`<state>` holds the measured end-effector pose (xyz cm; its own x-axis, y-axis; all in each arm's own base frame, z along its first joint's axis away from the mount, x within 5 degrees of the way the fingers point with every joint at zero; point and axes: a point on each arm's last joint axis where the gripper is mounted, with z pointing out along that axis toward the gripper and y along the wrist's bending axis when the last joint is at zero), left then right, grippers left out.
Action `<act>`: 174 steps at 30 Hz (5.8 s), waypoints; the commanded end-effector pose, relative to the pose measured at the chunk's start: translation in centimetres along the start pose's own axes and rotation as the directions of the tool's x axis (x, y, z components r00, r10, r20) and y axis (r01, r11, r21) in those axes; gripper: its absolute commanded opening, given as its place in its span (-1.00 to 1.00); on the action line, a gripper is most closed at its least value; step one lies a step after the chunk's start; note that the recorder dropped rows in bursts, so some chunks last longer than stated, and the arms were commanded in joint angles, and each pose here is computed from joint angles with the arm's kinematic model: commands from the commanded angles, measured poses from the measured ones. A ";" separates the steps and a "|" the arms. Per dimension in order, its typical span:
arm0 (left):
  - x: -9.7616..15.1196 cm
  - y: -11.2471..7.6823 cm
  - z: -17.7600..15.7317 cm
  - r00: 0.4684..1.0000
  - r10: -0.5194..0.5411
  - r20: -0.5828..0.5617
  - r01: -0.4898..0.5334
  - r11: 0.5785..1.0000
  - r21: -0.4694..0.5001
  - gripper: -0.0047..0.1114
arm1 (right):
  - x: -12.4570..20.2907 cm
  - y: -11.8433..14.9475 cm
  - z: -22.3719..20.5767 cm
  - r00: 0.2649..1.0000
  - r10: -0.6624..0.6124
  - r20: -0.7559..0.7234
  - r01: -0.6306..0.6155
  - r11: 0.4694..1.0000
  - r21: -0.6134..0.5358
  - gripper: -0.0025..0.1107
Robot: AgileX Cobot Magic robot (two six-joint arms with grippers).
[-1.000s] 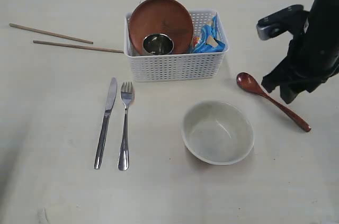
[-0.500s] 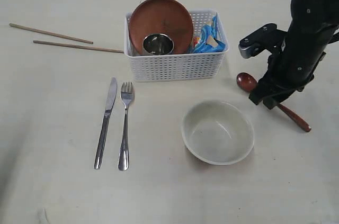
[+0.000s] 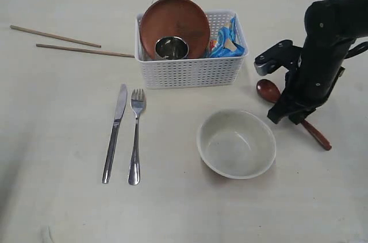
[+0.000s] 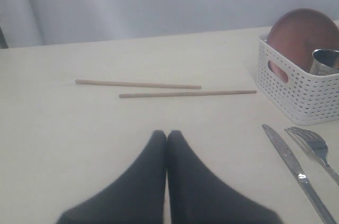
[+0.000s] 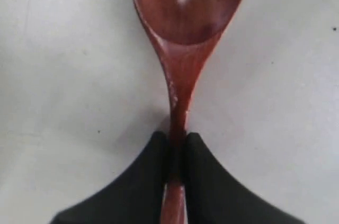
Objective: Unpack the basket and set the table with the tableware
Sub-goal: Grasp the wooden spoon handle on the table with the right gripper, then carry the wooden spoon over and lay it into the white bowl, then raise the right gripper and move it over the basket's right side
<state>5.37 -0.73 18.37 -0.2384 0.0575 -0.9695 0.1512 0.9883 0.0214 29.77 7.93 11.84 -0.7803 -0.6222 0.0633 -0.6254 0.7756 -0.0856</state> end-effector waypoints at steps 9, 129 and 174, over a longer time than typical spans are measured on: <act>0.0 0.0 0.0 1.000 -0.002 0.013 0.002 1.000 -0.002 -0.92 | 3.2 -0.1 -8.3 0.989 -0.148 -0.006 0.148 0.987 0.057 -0.96; 0.0 0.0 0.0 1.000 -0.002 0.013 0.002 1.000 -0.002 -0.92 | 15.0 17.6 -30.6 0.383 0.144 0.912 0.090 0.977 -0.192 -0.33; 0.0 0.0 0.0 1.000 -0.002 0.013 0.002 1.000 -0.002 -0.92 | -7.1 -3.6 -11.9 0.723 0.617 0.309 -0.521 0.782 -0.342 -0.09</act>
<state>5.37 -0.73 18.37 -0.2384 0.0575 -0.9695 0.1512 0.9883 0.0214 35.80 10.42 24.20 -0.9415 -0.0354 -0.3351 -0.1183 0.9659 0.2302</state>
